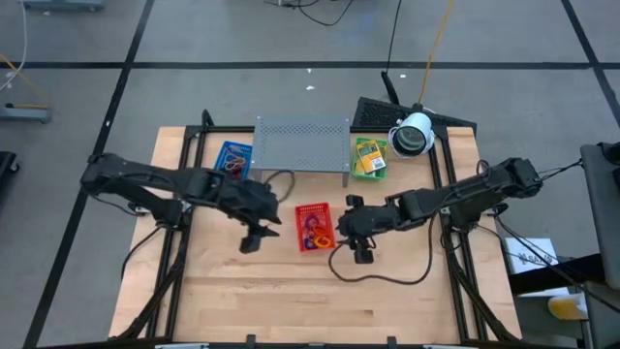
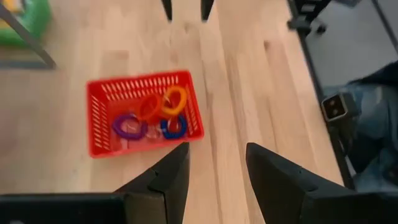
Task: Pick & Place Office Desk Supplies
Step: Put the green basket on the shelf
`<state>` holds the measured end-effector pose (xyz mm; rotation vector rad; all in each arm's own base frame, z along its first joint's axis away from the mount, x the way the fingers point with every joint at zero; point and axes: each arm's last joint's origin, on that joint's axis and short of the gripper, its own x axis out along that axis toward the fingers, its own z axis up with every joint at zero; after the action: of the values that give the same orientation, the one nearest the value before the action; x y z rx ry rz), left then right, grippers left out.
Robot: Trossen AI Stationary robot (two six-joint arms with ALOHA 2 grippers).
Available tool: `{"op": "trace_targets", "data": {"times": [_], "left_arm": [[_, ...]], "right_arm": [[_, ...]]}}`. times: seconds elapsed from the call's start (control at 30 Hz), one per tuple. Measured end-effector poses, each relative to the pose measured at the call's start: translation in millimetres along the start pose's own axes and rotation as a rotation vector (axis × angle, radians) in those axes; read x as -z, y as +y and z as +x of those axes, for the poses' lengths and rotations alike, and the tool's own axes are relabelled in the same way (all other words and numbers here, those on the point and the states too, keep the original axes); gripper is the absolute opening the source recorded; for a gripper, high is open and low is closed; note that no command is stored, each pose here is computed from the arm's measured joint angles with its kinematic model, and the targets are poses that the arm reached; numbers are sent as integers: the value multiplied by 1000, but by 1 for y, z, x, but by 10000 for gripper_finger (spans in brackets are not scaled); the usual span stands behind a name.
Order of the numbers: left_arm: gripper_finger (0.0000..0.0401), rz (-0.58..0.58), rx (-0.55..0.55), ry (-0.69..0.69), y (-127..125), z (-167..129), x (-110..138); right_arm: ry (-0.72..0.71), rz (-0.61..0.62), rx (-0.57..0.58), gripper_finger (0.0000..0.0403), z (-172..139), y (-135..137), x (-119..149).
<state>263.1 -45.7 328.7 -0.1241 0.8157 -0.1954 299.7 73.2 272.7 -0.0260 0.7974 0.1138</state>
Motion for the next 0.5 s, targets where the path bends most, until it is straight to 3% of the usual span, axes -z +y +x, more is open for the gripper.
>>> {"op": "trace_targets", "data": {"times": [0.23,0.5], "left_arm": [[166,-24,16,95,3,47,0],[166,-40,54,125,0,96,1]], "right_arm": [[67,-5,-33,169,14,4,18],[24,21,12,169,17,3,20]]}}
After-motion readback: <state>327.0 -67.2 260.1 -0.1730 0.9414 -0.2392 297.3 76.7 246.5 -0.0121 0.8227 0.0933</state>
